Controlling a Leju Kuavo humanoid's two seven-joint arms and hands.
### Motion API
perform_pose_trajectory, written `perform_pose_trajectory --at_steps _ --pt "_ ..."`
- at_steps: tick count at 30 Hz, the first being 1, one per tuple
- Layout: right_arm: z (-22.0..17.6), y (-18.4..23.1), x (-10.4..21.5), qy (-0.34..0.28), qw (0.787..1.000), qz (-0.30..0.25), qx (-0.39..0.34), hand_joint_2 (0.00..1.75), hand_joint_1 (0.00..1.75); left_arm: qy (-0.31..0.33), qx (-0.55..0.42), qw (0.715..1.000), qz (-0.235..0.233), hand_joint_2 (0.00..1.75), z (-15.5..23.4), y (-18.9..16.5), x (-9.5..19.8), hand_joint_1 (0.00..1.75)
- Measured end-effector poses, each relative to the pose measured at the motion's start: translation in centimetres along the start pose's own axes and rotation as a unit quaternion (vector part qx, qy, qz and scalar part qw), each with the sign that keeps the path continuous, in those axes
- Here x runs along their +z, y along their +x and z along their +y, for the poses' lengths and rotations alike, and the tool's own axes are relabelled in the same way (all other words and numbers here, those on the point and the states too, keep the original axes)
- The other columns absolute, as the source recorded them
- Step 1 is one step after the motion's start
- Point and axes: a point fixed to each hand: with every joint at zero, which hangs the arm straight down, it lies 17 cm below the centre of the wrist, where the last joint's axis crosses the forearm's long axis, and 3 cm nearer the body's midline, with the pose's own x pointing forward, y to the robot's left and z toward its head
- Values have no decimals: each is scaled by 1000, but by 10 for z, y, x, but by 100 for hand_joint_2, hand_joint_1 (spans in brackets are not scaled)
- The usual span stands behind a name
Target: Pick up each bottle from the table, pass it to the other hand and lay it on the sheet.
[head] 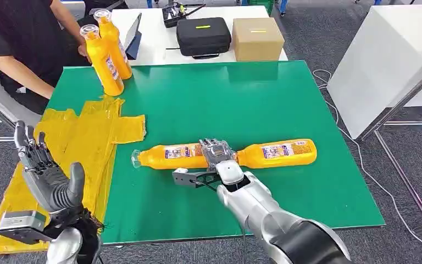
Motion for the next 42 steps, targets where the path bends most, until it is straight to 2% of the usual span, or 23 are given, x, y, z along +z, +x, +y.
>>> perform_pose_trajectory --at_steps 20,26,33,36,42 --pt "2 0 0 1 1000 0 -10 175 175 0 4 1000 1 0 4 2 2 0" --pt "-15 3 1 -61 992 -3 -110 175 175 -3 38 999 20 0 4 -3 7 0" --pt "-27 4 6 -97 981 -5 -171 175 175 1 49 998 32 0 10 -8 12 0" --pt "-55 8 13 -136 965 -12 -224 175 175 0 81 995 57 0 13 -19 21 0" --pt "-89 7 24 -185 951 -21 -246 175 175 9 79 994 78 0 21 -31 32 0"
